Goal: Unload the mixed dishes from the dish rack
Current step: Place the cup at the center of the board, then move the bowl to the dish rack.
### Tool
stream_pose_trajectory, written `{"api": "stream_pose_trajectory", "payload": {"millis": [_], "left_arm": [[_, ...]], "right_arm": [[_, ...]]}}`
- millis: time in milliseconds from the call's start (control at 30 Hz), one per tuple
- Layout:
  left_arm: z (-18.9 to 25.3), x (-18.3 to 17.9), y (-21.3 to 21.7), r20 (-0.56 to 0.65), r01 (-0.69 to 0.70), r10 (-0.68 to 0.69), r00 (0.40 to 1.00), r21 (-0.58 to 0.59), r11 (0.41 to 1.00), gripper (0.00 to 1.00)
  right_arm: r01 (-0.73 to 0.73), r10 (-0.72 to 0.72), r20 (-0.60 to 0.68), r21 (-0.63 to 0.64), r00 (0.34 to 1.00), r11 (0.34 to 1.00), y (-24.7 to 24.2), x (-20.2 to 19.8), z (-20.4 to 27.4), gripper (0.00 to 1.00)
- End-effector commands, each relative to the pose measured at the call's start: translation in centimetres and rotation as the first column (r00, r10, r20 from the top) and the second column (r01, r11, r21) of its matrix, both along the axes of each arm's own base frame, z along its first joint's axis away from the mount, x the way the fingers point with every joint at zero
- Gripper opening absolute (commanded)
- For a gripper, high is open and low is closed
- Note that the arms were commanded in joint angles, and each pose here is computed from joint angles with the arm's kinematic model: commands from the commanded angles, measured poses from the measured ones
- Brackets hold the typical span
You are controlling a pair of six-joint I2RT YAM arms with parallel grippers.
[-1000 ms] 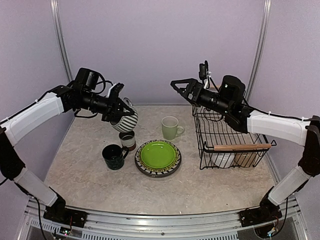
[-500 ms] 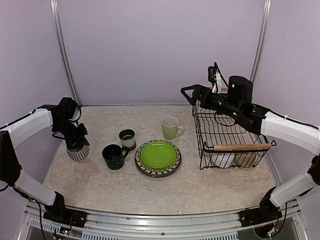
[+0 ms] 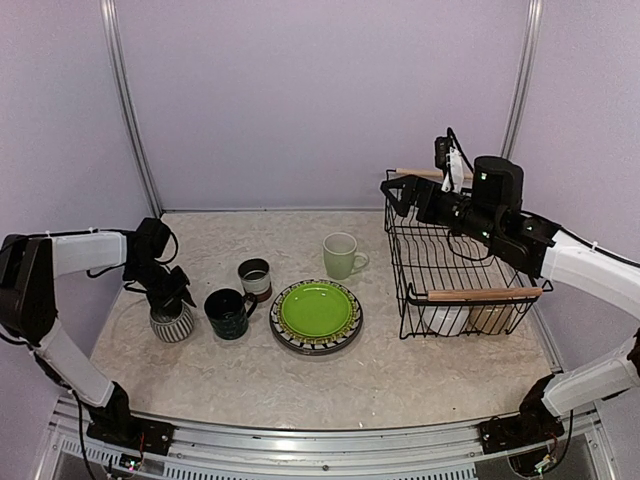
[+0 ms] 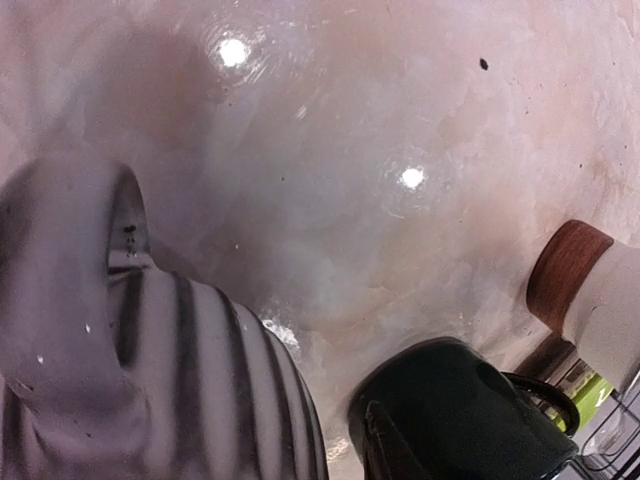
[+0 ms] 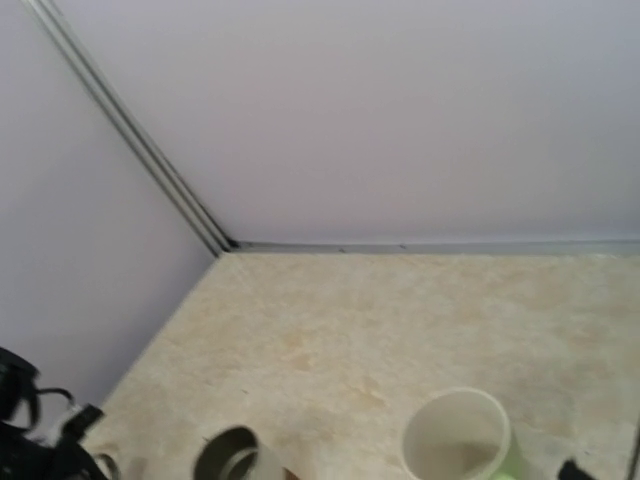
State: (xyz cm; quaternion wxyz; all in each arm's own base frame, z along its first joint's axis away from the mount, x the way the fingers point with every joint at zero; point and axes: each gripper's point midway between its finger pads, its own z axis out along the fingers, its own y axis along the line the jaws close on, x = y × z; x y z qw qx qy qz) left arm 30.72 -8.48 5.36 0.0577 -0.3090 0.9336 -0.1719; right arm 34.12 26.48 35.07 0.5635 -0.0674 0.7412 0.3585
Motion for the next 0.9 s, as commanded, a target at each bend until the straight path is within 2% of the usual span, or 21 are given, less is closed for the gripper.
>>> {"api": "stream_pose_trajectory", "payload": {"millis": [0, 167, 267, 400, 467, 533, 600, 633, 767, 867], "left_arm": [[0.8, 0.5, -0.4, 0.064, 0.009, -0.008, 0.998, -0.017, 1.0, 0.28], [1.6, 0.3, -0.3, 0.09, 0.017, -0.016, 0.996, -0.011, 1.0, 0.4], [3.8, 0.5, 0.3, 0.156, 0.021, -0.024, 0.987, 0.017, 1.0, 0.52], [8.1, 0.8, 0.9, 0.291, 0.043, -0.057, 0.955, 0.054, 0.998, 0.69], [10.9, 0.8, 1.0, 0.368, 0.064, -0.087, 0.926, 0.076, 0.995, 0.82], [13.6, 1.0, 1.0, 0.418, 0.085, -0.117, 0.901, 0.096, 0.992, 0.89], [16.1, 1.4, 0.5, 0.463, 0.117, -0.154, 0.873, 0.107, 0.987, 0.93], [17.7, 1.6, -0.1, 0.494, 0.145, -0.179, 0.851, 0.106, 0.984, 0.94], [23.3, 2.6, -3.8, 0.607, 0.273, -0.29, 0.74, 0.123, 0.954, 0.98], [27.3, 2.6, -8.0, 0.682, 0.379, -0.354, 0.64, 0.12, 0.917, 0.98]], "right_arm": [[0.048, -0.052, -0.033, -0.094, 0.998, 0.994, -1.0, 0.3, -1.3, 1.0], [0.095, -0.107, -0.053, -0.191, 0.993, 0.977, -2.2, 0.4, -1.9, 1.0], [0.125, -0.155, -0.08, -0.296, 0.985, 0.947, -3.3, 0.6, -2.8, 1.0], [0.168, -0.271, -0.146, -0.491, 0.952, 0.855, -5.8, 0.7, -5.3, 1.0], [0.162, -0.319, -0.177, -0.585, 0.931, 0.795, -7.0, 0.7, -6.7, 1.0], [0.183, -0.413, -0.188, -0.685, 0.891, 0.705, -9.1, 0.8, -8.3, 1.0], [0.196, -0.493, -0.188, -0.756, 0.849, 0.624, -11.2, 0.6, -9.4, 1.0], [0.187, -0.507, -0.196, -0.772, 0.839, 0.608, -11.9, 0.5, -9.8, 1.0], [0.131, -0.537, -0.272, -0.792, 0.799, 0.596, -15.2, 0.7, -10.9, 0.99], [0.09, -0.55, -0.321, -0.801, 0.771, 0.592, -17.1, 0.5, -11.5, 0.9]]}}
